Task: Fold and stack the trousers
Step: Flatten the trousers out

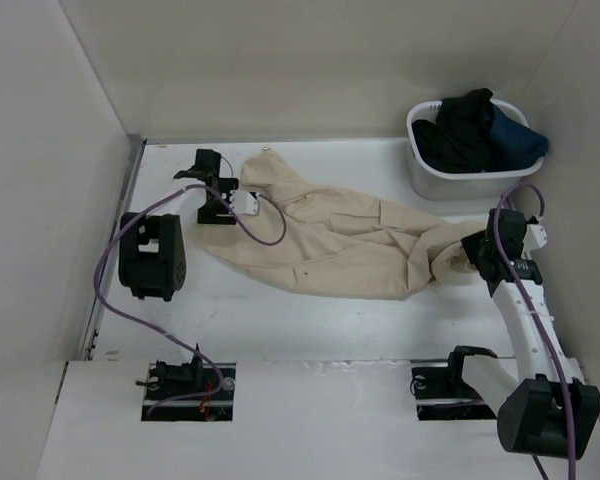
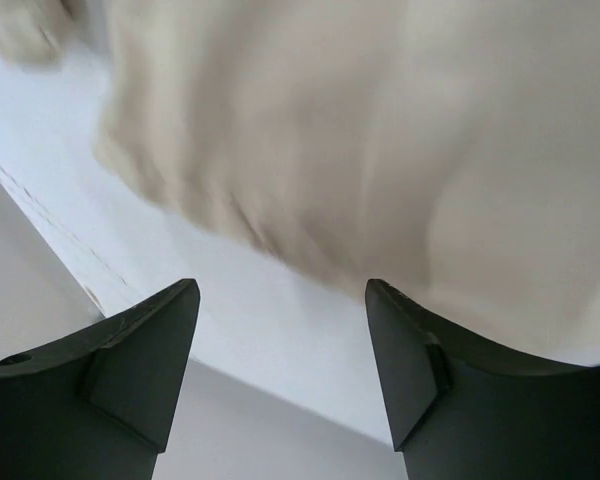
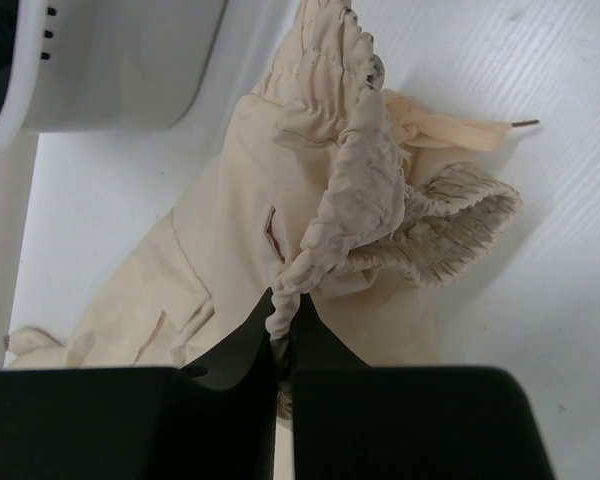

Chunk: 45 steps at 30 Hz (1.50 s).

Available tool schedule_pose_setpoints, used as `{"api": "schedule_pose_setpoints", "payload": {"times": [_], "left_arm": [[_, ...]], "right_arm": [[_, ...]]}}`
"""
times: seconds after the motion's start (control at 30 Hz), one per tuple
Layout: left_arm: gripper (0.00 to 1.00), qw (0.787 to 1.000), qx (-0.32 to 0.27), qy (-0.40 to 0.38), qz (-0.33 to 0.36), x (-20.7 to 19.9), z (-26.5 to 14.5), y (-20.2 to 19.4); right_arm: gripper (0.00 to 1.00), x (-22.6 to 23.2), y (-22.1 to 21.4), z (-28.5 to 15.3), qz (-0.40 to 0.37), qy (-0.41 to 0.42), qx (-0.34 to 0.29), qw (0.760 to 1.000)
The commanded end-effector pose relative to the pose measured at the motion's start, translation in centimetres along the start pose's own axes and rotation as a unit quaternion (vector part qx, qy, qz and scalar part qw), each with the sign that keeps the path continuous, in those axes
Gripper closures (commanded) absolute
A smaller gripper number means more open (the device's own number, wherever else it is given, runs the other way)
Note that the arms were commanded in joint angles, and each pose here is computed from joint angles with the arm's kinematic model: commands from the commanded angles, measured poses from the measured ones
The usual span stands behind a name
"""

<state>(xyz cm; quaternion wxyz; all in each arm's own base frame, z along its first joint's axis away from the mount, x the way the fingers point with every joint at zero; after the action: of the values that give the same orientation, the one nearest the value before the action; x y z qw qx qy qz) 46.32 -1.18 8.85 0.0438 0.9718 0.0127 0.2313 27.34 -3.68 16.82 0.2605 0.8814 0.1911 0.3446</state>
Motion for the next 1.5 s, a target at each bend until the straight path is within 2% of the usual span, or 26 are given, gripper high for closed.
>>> {"api": "schedule_pose_setpoints", "payload": {"times": [0.0, 0.1, 0.2, 0.5, 0.53, 0.57, 0.63, 0.67, 0.7, 0.8, 0.97, 1.1, 1.2, 1.3, 1.37, 1.47], "left_arm": [[0.33, 0.999, -0.003, -0.012, 0.047, -2.6, -5.9, -2.3], [0.33, 0.994, 0.027, -0.079, 0.065, -7.3, -6.4, -5.1], [0.36, 0.991, 0.047, -0.105, 0.063, -9.8, -5.1, -6.1], [0.36, 0.995, 0.052, -0.085, 0.019, -8.8, 0.4, -5.7], [0.41, 0.994, 0.056, -0.095, 0.015, -9.3, 0.9, -5.9], [0.52, 0.993, 0.060, -0.105, 0.013, -9.7, 1.3, -5.8], [0.87, 0.990, 0.067, -0.124, 0.006, -10.6, 1.6, -5.9], [0.97, 0.989, 0.070, -0.130, -0.002, -10.8, 1.6, -6.0], [1.00, 0.989, 0.072, -0.126, -0.013, -10.6, 1.2, -6.0], [1.00, 0.992, 0.076, -0.094, -0.045, -8.6, -2.3, -6.9], [1.00, 0.993, 0.062, -0.050, -0.085, -5.7, -12.7, -8.4], [1.00, 0.994, 0.054, -0.030, -0.087, -6.4, -19.7, -7.7], [1.00, 0.995, 0.050, -0.043, -0.078, -7.5, -23.3, -6.6], [1.00, 0.993, 0.043, -0.058, -0.093, -6.7, -24.2, -6.1], [1.00, 0.992, 0.036, -0.054, -0.111, -4.5, -23.4, -6.3], [1.00, 0.988, 0.034, -0.042, -0.146, 0.9, -18.9, -8.3]], "right_arm": [[1.00, 2.3, 1.2, -0.2, 0.014, 0.049, -0.030, 0.998], [1.00, 2.1, 0.6, -0.1, 0.010, 0.049, -0.024, 0.998], [0.99, 1.8, 0.4, 0.0, 0.009, 0.048, -0.023, 0.999], [0.99, 1.6, 0.1, -0.1, 0.008, 0.045, -0.020, 0.999], [1.00, 1.5, 0.1, -0.2, 0.008, 0.044, -0.020, 0.999], [1.00, 1.4, 0.1, -0.2, 0.009, 0.042, -0.021, 0.999], [1.00, 1.1, 0.1, -0.4, 0.006, 0.038, -0.020, 0.999], [1.00, 0.9, 0.3, -0.5, 0.007, 0.035, -0.022, 0.999], [1.00, 0.7, 0.4, -0.6, 0.005, 0.033, -0.023, 0.999], [1.00, 0.3, 1.4, -1.2, 0.000, 0.030, -0.034, 0.999], [1.00, -0.5, 2.8, -2.0, -0.003, 0.030, -0.056, 0.998], [1.00, -1.2, 3.5, -2.6, 0.004, 0.035, -0.063, 0.997], [1.00, -1.5, 3.7, -3.0, 0.003, 0.038, -0.061, 0.997], [1.00, -1.9, 3.6, -3.0, -0.010, 0.033, -0.055, 0.998], [1.00, -2.2, 3.7, -3.0, -0.014, 0.022, -0.055, 0.998], [1.00, -2.6, 3.7, -2.7, -0.017, 0.011, -0.049, 0.999]]}}
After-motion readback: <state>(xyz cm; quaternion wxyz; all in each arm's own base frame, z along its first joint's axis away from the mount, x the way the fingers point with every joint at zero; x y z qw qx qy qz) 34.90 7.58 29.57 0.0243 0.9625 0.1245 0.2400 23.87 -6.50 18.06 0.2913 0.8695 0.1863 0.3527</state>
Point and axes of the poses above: each gripper's point midway between its finger pads, its own z axis out along the fingers, its own x axis along the line the jaws close on, y = z × x, the point moved 3 cm from there along -z, back along the fingers, and after that the axes turned 5 degrees about -z, right-handed, at the moved point
